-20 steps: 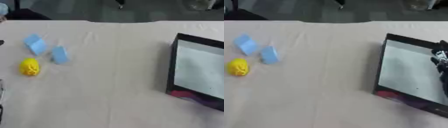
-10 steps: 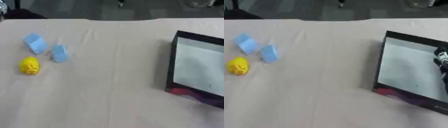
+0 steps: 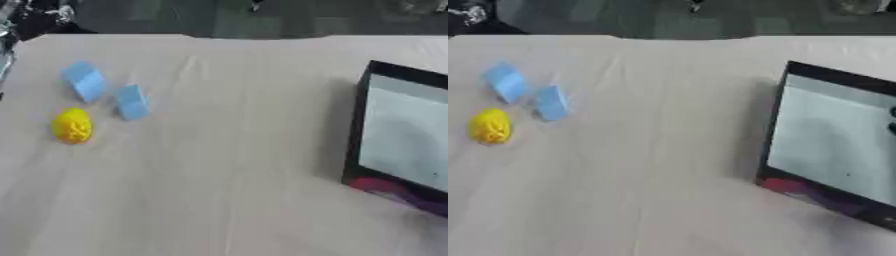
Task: Pick up the objects with one hand, pass them to the other hand, and then place them into the box on the other side of the table.
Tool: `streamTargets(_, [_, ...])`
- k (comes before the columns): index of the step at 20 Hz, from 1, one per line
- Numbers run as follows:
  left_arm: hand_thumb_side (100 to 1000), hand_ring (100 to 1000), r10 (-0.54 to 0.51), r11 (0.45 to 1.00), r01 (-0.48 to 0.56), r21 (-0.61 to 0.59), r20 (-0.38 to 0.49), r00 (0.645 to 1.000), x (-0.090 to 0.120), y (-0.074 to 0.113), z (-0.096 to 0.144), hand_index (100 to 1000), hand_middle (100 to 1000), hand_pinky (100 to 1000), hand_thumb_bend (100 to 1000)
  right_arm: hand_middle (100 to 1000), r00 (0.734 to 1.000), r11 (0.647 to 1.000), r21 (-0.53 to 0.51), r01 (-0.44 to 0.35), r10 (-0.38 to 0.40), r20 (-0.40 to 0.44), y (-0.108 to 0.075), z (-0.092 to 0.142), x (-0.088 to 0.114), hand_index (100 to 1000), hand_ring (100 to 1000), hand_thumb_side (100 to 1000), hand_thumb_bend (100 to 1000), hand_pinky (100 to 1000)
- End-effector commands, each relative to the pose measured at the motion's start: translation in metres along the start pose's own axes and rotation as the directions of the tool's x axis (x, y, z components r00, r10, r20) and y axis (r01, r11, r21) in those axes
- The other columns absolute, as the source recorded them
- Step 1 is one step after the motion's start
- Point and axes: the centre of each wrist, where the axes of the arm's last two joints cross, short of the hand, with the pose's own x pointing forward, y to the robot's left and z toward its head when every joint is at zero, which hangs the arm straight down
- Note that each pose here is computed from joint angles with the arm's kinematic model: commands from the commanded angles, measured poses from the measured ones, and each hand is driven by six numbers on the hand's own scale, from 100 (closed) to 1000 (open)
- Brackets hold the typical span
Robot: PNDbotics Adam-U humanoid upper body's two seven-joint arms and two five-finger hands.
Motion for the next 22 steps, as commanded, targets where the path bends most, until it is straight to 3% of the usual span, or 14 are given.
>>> streamTargets(1, [554,876,-0.113,0.993,0.111,-0.040,-0.048,0.992,0.006,0.023,-0.004,866,811,873,520,1000,0.999,0.999,0.010,-0.035,0.035,0.016,-0.004,-0.003,0.006,1000,1000,624,100,1000])
streamTargets(7, [559,877,-0.256,0.958,0.236,-0.162,-0.117,0.960,0.014,0.024,-0.016,853,816,879,655,1000,0.999,0.999,0.024,-0.037,0.037,0.009,-0.003,-0.003,0.005,1000,1000,630,100,1000])
streamTargets(12, [536,890,-0.327,0.932,0.280,-0.231,-0.198,0.924,0.010,0.022,-0.026,851,825,911,630,1000,0.999,0.999,0.027,-0.035,0.035,0.008,-0.002,-0.003,0.005,1000,1000,632,100,1000])
streamTargets(16, [586,899,-0.351,0.910,0.274,-0.311,-0.223,0.910,0.006,0.022,-0.031,862,835,924,680,1000,0.999,0.999,0.027,-0.037,0.037,0.003,-0.002,-0.003,0.004,1000,1000,635,100,1000])
streamTargets(18, [561,902,-0.383,0.895,0.299,-0.332,-0.226,0.895,0.006,0.024,-0.031,855,834,930,727,1000,0.999,0.999,0.027,-0.038,0.038,0.002,-0.002,-0.003,0.004,1000,1000,637,100,1000])
streamTargets(22, [498,911,-0.447,0.872,0.347,-0.346,-0.273,0.852,0.002,0.027,-0.033,847,834,944,730,1000,0.999,0.999,0.031,-0.038,0.038,0.003,-0.002,-0.004,0.004,1000,1000,637,100,1000])
